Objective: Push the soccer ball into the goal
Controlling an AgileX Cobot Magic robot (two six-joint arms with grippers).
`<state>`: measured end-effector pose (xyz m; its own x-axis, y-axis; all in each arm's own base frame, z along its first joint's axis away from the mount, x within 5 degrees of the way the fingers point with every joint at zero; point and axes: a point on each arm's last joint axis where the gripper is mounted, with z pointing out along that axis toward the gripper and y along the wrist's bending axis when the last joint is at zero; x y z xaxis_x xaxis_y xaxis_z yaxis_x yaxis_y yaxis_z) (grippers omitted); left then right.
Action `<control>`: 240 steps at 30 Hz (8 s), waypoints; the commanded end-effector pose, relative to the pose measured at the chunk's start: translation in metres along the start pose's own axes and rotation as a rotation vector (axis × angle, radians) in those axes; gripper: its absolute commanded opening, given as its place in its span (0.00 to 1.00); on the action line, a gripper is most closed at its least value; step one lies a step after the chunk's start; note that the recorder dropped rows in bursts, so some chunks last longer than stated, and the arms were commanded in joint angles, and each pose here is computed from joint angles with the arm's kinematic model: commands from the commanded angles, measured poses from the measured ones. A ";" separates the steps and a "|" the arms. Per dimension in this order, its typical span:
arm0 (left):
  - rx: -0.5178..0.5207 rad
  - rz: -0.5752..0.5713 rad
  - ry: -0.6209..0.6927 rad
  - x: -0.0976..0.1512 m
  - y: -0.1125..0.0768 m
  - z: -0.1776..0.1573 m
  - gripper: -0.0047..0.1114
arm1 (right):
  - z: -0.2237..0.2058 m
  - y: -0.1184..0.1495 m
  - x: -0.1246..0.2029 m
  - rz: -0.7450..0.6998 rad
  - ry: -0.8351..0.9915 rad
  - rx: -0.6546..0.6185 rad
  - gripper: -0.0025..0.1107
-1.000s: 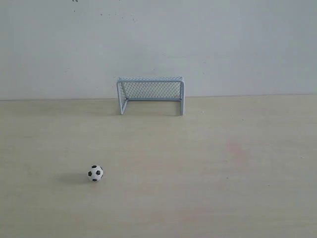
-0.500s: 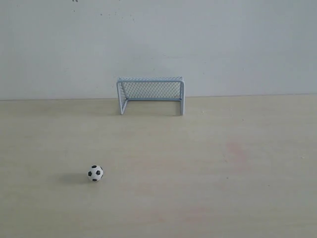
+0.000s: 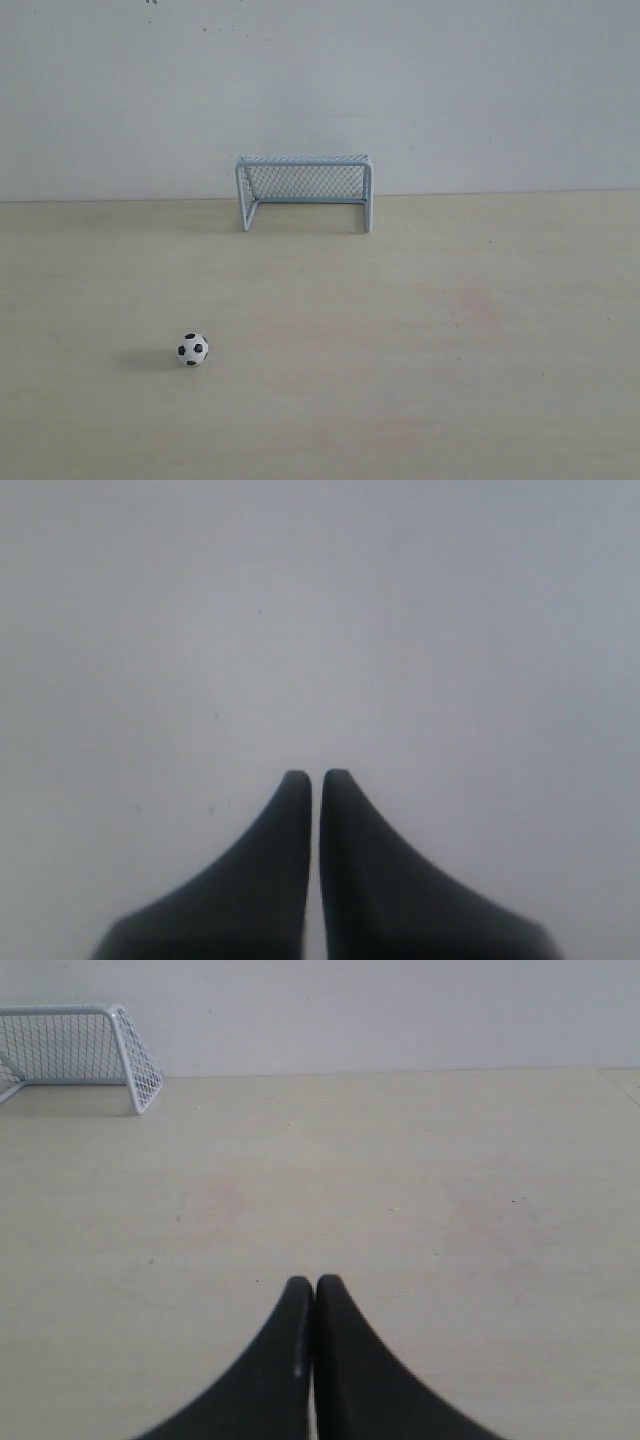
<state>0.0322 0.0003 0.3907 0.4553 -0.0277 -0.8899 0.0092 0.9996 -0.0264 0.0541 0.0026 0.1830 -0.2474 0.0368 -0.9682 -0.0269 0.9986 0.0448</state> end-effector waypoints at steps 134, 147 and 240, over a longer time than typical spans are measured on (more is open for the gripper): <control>0.262 0.715 0.390 0.158 -0.072 0.270 0.08 | 0.000 0.000 -0.001 0.008 -0.012 0.001 0.02; 0.206 0.615 0.330 0.094 -0.026 0.103 0.08 | 0.000 0.000 -0.001 0.008 -0.012 0.001 0.02; 0.048 -0.113 0.685 0.192 -0.002 -0.073 0.08 | 0.000 0.000 -0.001 0.008 -0.014 0.001 0.02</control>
<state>0.0543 -0.0074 0.1881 -0.2120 -0.1364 -0.9677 0.0691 0.9856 -0.1540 0.0541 0.0028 0.1830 -0.2476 0.0441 -0.9679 -0.0275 0.9982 0.0526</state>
